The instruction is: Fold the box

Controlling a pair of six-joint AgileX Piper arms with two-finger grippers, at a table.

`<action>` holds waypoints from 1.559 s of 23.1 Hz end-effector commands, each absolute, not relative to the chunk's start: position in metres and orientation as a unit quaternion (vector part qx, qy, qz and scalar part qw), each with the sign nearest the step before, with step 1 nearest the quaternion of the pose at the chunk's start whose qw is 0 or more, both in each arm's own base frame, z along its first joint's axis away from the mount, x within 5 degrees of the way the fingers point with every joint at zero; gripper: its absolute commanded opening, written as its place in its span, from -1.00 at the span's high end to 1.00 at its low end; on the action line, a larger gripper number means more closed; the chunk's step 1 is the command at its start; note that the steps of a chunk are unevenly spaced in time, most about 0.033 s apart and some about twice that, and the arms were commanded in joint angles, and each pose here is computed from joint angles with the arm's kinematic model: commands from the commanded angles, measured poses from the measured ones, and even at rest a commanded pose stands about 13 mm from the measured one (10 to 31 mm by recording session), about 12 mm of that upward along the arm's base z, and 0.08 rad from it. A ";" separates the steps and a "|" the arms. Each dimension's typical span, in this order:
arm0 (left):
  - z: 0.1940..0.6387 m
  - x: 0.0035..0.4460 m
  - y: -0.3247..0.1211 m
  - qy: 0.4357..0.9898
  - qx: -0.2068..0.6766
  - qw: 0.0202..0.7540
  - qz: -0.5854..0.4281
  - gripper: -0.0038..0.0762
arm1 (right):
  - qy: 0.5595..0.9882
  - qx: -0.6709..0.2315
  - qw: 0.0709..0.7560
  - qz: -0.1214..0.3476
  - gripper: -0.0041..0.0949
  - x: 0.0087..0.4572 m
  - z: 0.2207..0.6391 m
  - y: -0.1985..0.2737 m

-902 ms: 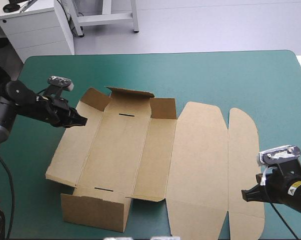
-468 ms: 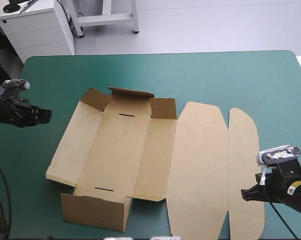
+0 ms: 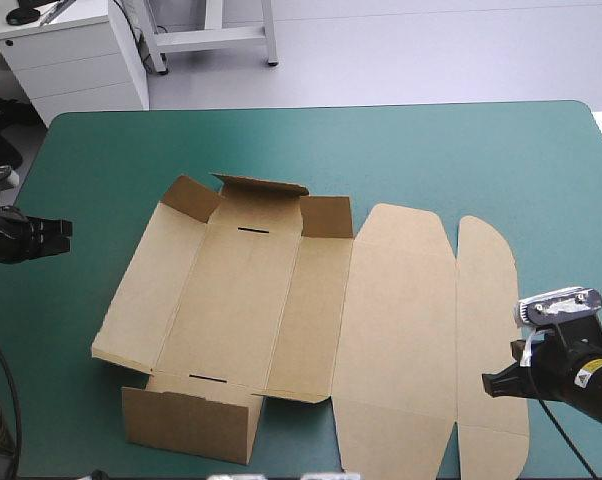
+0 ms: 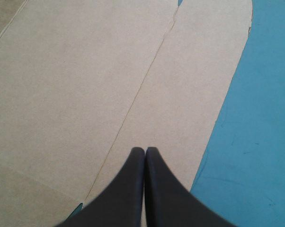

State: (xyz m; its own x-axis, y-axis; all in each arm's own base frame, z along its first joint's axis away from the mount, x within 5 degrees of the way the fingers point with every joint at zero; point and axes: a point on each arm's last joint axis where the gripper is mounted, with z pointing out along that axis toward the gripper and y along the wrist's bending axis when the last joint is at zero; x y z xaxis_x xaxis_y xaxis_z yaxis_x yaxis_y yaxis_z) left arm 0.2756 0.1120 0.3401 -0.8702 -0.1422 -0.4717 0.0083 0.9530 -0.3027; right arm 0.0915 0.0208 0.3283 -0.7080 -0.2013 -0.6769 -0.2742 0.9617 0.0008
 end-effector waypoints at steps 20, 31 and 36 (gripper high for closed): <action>0.242 0.272 0.045 0.948 0.052 0.080 -0.303 -0.57 | 0.906 -0.141 0.395 0.046 0.96 0.095 0.339 0.021; 0.234 0.276 0.028 0.945 0.087 0.060 -0.310 -0.17 | 0.906 -0.139 0.397 0.059 0.96 0.095 0.339 0.023; 0.234 0.276 0.028 0.945 0.086 0.061 -0.309 0.66 | 0.906 -0.139 0.397 0.059 0.96 0.095 0.339 0.023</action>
State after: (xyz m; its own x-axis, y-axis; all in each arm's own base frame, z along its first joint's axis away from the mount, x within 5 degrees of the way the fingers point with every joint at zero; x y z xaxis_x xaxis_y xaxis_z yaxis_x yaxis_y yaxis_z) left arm 0.2816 0.0367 0.2154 -0.9813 0.1028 -0.1628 0.1734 0.8399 -0.5144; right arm 0.0914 0.0229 0.3288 -0.6973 -0.2177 -0.6829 -0.3016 0.9534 0.0040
